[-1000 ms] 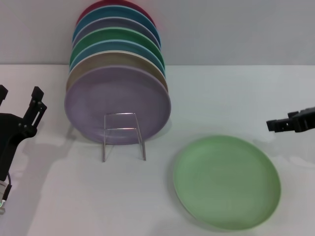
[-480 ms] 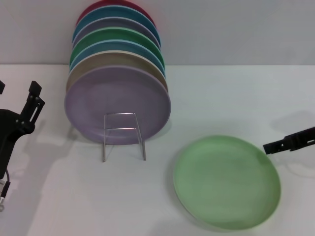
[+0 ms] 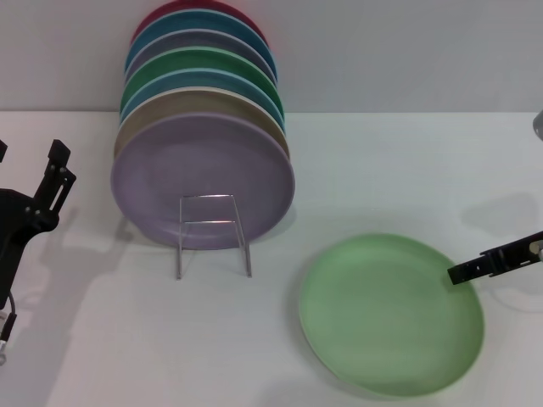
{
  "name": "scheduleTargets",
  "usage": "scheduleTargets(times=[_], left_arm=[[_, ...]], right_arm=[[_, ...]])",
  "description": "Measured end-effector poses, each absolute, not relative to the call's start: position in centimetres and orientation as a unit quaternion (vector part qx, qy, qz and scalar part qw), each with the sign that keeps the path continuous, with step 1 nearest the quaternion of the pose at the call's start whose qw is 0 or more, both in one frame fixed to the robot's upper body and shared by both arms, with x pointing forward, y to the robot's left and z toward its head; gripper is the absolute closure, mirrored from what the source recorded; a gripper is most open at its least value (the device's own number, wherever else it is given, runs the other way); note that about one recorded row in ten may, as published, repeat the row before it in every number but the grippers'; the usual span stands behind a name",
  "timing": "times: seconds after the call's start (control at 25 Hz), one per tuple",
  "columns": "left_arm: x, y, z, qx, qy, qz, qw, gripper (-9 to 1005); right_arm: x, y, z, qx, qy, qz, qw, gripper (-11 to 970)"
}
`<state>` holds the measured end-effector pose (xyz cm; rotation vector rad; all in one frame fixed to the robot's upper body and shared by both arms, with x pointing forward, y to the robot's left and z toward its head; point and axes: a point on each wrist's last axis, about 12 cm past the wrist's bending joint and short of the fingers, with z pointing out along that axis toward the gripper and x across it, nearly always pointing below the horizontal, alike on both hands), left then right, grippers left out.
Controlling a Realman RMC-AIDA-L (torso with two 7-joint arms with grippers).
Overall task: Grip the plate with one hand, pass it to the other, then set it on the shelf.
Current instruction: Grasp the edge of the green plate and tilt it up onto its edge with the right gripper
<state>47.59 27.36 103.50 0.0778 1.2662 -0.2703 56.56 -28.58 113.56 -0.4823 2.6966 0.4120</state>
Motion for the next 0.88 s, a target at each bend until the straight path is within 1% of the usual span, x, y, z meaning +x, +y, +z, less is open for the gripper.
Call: scheduleTargets(times=[0.28,0.84,0.88], left_arm=[[47.67,27.36,103.61,0.038,0.587,-0.126,0.799,202],[47.7,27.56,103.62,0.038,0.587,-0.123,0.8,205],[47.68,27.57,103.63,0.038,0.586,-0.123,0.8,205]], right_arm=[[56.91,-28.38,112.95,-0.171,0.958,0.145,0.18,300],[57.36,-27.79,112.51,-0.177,0.959,0.141,0.171,349],[57.36,-27.8,112.5,-0.176,0.959,0.141,0.171,394]])
